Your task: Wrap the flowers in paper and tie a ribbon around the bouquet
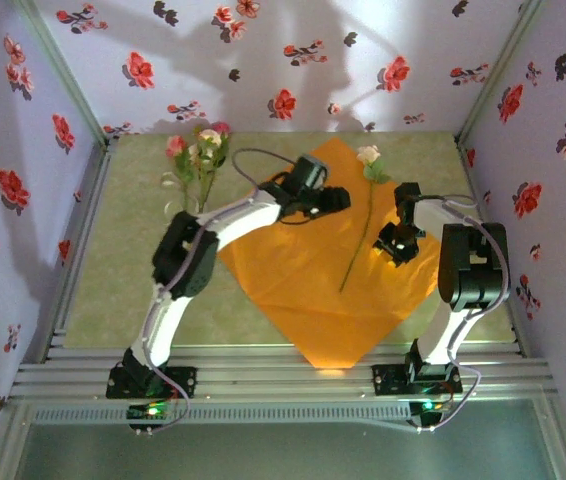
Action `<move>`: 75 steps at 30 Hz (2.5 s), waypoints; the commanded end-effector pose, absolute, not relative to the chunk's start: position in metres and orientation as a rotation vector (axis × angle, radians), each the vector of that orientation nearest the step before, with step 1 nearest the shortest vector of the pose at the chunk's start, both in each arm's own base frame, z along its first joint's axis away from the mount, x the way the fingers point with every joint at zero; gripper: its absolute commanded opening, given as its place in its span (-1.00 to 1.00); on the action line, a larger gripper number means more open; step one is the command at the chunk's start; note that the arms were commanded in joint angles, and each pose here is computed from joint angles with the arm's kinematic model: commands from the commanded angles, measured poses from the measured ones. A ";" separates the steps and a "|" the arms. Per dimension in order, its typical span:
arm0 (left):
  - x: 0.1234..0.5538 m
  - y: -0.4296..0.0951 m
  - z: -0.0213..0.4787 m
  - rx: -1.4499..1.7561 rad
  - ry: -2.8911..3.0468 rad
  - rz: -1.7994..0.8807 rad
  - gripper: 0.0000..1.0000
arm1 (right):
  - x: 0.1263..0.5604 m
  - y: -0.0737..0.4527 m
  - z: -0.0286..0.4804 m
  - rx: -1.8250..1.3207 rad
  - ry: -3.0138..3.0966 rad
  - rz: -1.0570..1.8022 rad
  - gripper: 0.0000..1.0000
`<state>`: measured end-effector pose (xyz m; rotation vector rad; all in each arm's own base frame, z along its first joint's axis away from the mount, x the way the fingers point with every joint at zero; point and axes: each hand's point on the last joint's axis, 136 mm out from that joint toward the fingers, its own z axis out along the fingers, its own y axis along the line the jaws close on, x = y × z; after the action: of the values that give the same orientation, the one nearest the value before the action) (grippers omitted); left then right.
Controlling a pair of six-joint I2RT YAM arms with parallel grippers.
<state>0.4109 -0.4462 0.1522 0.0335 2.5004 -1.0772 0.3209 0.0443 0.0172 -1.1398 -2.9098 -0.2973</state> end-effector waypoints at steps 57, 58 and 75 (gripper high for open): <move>0.580 -0.070 0.215 -0.105 2.295 0.218 -1.00 | 0.314 0.026 0.021 -1.076 -2.917 -0.107 -0.35; 0.573 -0.070 0.229 -0.110 2.274 0.231 -1.00 | 0.313 0.026 0.020 -1.073 -2.916 -0.107 -0.35; 0.503 -0.418 0.223 -0.076 2.158 -1.169 -1.00 | 0.311 0.028 0.017 -1.055 -2.922 -0.131 -0.35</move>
<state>0.5097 -0.3549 0.2425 -0.0359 2.1855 -0.8688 0.3165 0.0324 0.0186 -1.0652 -2.9290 -0.1629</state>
